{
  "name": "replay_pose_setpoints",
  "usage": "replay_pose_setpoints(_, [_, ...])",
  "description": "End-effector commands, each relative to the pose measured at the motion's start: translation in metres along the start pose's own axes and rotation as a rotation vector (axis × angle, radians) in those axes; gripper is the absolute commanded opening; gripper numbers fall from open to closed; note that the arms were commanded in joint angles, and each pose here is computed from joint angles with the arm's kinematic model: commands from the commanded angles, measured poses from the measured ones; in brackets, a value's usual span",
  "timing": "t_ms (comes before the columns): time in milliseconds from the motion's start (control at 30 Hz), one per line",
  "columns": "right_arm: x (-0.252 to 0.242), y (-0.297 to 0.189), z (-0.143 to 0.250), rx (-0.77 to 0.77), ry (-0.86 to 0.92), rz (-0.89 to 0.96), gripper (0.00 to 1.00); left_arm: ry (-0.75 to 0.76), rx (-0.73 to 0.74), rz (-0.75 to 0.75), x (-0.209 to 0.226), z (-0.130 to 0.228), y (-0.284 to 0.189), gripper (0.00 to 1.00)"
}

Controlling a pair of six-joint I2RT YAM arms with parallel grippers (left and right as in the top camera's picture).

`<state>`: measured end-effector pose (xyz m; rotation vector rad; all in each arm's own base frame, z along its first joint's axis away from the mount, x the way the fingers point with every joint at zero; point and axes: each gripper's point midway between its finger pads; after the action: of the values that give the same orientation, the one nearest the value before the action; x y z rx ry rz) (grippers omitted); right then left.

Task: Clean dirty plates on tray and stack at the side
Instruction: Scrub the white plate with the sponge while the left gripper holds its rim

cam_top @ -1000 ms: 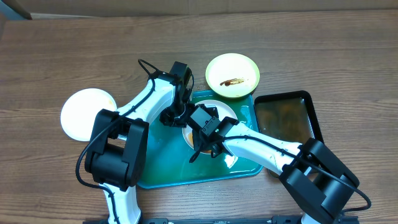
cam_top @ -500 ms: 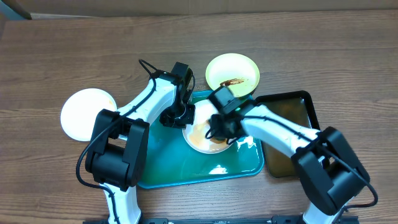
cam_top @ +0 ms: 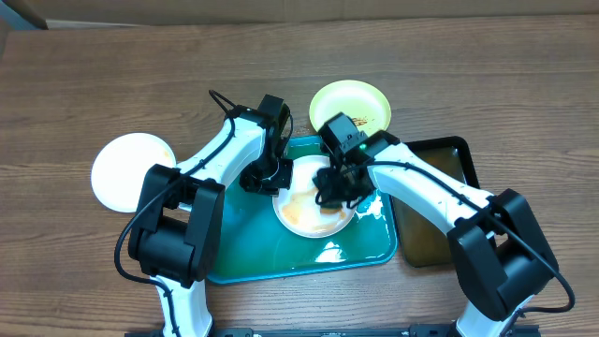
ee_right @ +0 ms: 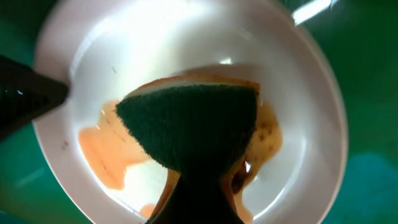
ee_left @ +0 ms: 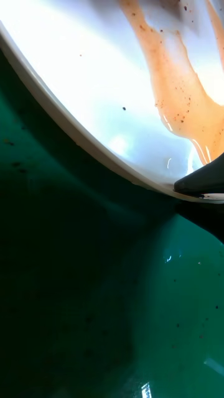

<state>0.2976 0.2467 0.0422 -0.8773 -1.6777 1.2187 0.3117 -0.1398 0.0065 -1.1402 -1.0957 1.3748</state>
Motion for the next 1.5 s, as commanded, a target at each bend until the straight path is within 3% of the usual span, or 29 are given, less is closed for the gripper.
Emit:
replay_pose_setpoints(0, [-0.004, -0.016, -0.017, -0.067, -0.12, 0.055, 0.04, -0.008, 0.026, -0.105, 0.019, 0.004, 0.019, 0.04])
replay_pose_setpoints(167, [-0.024, -0.012, -0.013, -0.064, -0.132, 0.156, 0.04, -0.008, 0.026, -0.105, 0.019, 0.004, 0.019, 0.04])
replay_pose_setpoints(367, [-0.029, 0.008, 0.005, -0.023, -0.159, 0.144, 0.04, -0.008, 0.026, -0.105, 0.019, 0.004, 0.019, 0.04])
replay_pose_setpoints(633, [0.009, 0.029, 0.042, 0.072, -0.159, -0.136, 0.04, -0.008, 0.027, -0.103, 0.018, 0.004, 0.019, 0.04])
replay_pose_setpoints(800, [0.041, 0.027, 0.032, 0.022, -0.195, -0.266, 0.04, -0.011, 0.027, -0.101, 0.018, 0.004, 0.019, 0.04])
replay_pose_setpoints(1067, [0.001, 0.023, -0.008, -0.113, -0.02, -0.014, 0.04, -0.011, 0.031, -0.103, 0.018, 0.005, 0.019, 0.04])
replay_pose_setpoints(1300, [-0.006, -0.007, -0.033, -0.153, -0.009, 0.069, 0.04, -0.011, 0.031, -0.103, 0.018, 0.005, 0.019, 0.04])
replay_pose_setpoints(1467, [-0.005, -0.011, -0.026, -0.118, 0.034, 0.074, 0.04, -0.011, 0.031, -0.103, 0.018, 0.005, 0.019, 0.04])
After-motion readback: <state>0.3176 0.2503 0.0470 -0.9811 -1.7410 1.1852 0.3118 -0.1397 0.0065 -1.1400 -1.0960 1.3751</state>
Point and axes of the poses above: each gripper's point midway between its finger pads, its own y axis out along the fingers, its own x axis along the line the jaws close on, z = x × y, and after that the axes turned 9 degrees about -y, right-handed
